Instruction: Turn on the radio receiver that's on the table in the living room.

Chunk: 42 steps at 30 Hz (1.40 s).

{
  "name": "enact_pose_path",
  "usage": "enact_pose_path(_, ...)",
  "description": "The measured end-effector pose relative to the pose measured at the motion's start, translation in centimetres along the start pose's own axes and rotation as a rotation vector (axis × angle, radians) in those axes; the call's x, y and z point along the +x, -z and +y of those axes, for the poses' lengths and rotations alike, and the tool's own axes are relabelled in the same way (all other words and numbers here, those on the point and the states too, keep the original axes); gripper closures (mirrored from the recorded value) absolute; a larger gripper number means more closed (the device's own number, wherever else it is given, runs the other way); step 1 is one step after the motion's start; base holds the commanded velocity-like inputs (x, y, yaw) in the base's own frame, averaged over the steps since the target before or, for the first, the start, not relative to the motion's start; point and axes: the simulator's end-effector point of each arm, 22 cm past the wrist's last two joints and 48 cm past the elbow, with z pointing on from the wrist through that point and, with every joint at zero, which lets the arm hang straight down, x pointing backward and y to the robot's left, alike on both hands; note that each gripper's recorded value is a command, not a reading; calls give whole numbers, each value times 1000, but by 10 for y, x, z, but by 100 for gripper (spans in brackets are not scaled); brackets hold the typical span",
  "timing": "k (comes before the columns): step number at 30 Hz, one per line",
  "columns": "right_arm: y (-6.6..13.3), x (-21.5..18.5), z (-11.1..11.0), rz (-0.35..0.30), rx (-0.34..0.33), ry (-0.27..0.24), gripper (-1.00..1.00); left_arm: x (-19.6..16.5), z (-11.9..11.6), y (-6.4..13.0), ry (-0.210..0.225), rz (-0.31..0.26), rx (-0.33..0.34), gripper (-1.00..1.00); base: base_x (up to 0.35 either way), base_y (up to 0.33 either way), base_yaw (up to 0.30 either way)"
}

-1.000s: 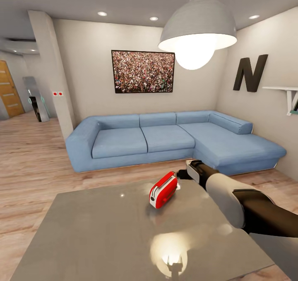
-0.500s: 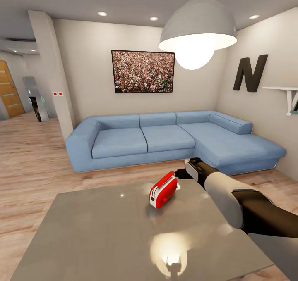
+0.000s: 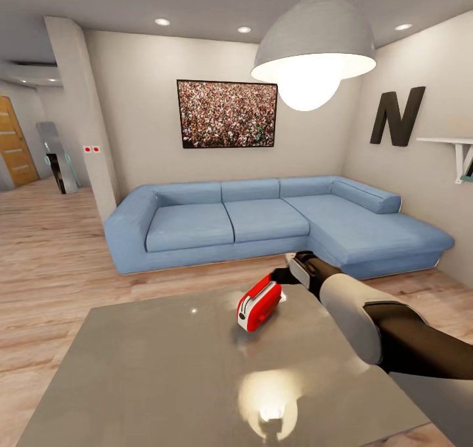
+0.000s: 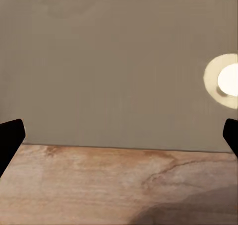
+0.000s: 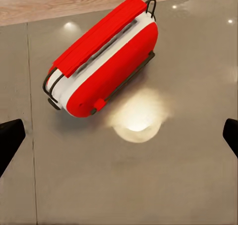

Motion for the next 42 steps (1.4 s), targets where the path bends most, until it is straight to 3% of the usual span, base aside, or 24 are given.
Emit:
enact_pose_path(10, 0, -3, 8, -12, -31, 12, -100, -1, 5, -1, -8, -3, -4, -100, 0, 0, 0)
enact_pose_path(14, 2, -8, 12, -26, -43, 65, -100, -1, 5, -1, -9, -2, -5, -100, 0, 0, 0)
enact_pose_path(16, 9, -25, 16, -65, -56, 82, -100, -1, 5, -1, -9, -2, -4, -100, 0, 0, 0)
enact_pose_path(23, 24, -60, 16, -144, -55, 84, -100, -1, 3, -1, -7, -2, -2, -100, 0, 0, 0)
enact_pose_path(42, 26, -65, 11, -159, -24, 91, -100, -1, 6, -1, -9, -2, -7, -100, 49, 0, 0)
